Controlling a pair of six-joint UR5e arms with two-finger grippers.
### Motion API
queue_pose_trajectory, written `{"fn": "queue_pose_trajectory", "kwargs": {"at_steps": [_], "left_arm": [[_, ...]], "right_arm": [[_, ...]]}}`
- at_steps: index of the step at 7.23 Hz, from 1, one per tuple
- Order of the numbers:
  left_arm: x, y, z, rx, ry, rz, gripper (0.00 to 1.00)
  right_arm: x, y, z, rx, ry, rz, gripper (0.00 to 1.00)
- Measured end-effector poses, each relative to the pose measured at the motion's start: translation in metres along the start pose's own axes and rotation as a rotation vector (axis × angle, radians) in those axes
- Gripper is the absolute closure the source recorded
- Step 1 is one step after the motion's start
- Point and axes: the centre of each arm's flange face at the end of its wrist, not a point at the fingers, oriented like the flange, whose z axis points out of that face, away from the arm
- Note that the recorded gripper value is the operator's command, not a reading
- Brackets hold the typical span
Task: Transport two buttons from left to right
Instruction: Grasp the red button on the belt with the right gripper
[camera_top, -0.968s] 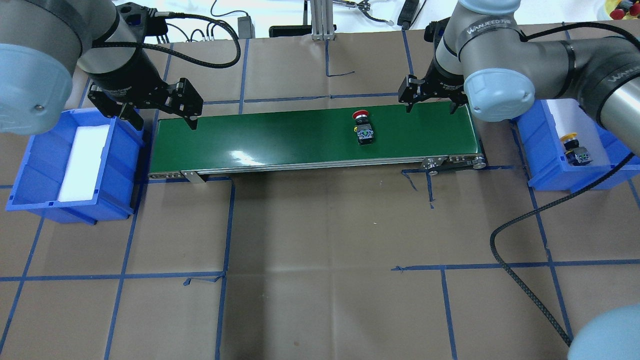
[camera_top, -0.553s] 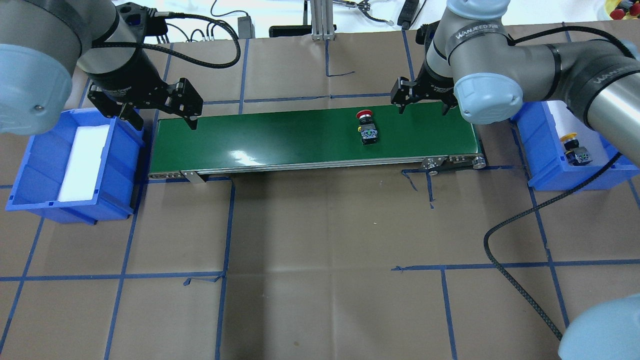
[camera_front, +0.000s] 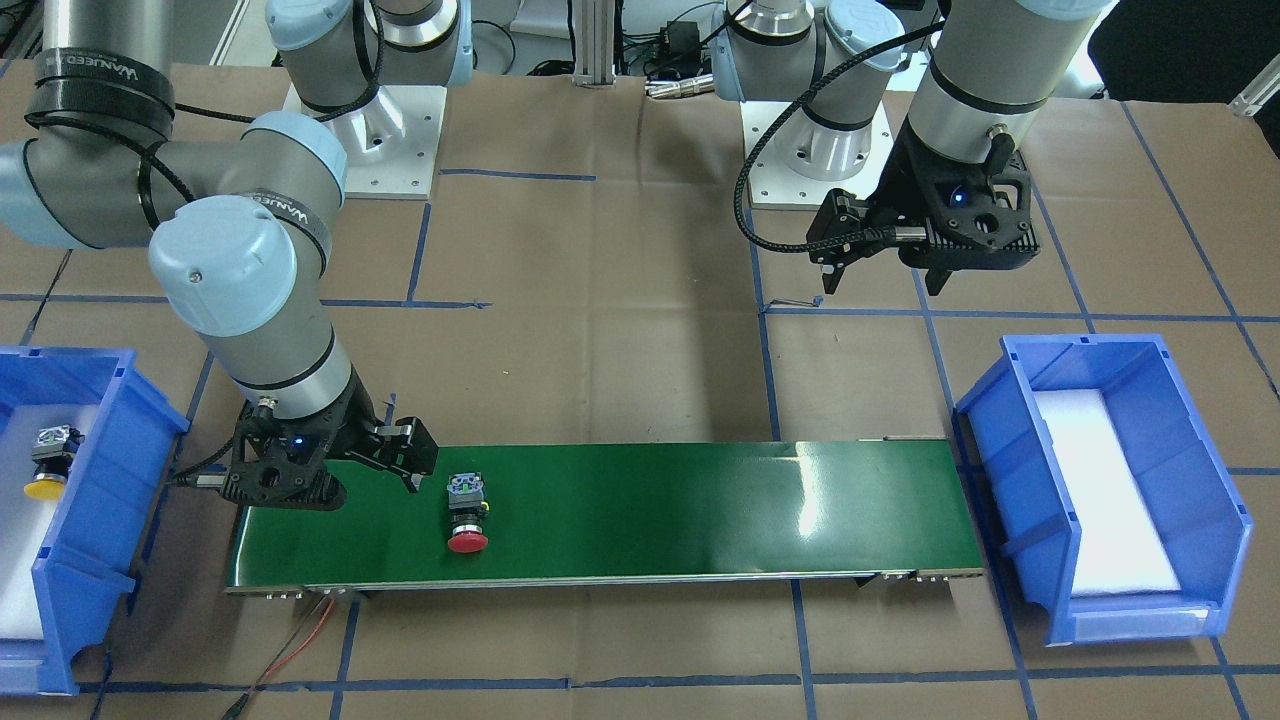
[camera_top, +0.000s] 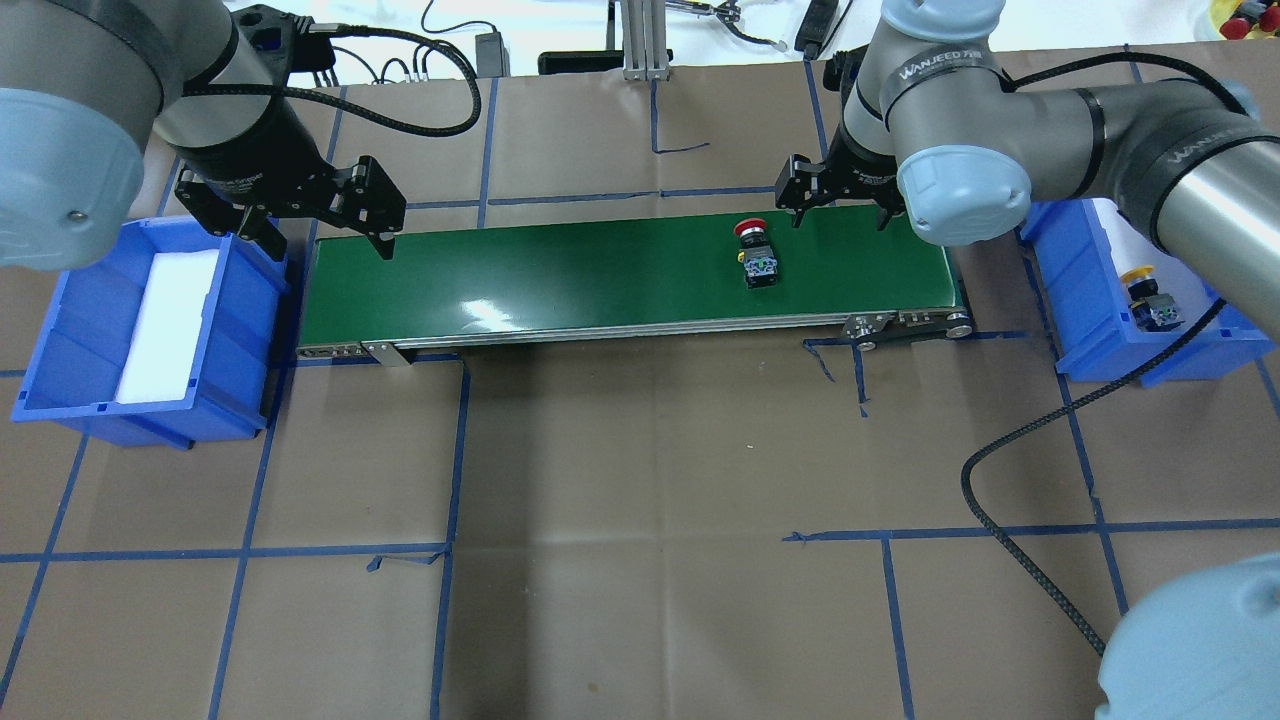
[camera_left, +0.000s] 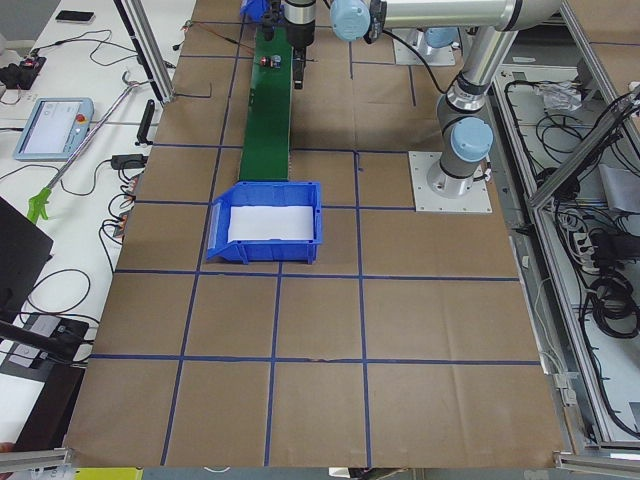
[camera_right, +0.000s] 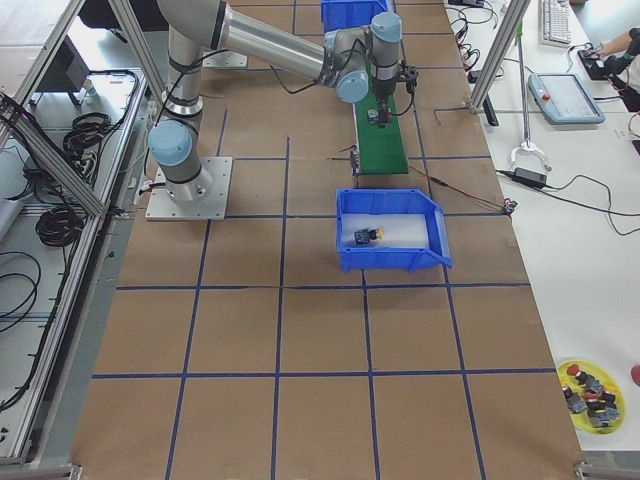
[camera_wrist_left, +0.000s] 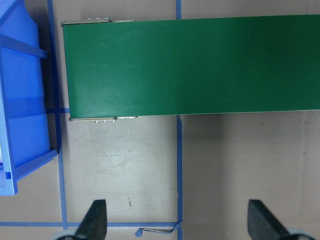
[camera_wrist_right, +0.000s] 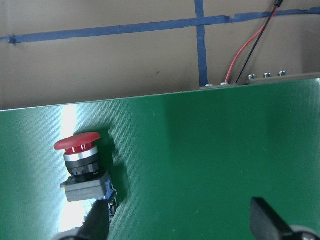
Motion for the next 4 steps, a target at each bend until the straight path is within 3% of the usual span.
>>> {"fn": "queue_pose_trajectory", "kwargs": {"at_steps": [4], "left_arm": [[0.0000, 0.0000, 0.0000, 0.000, 0.000, 0.001, 0.00]], "right_arm": [[-0.0001, -0.0010, 0.0093, -0.015, -0.001, -0.001, 0.00]]}}
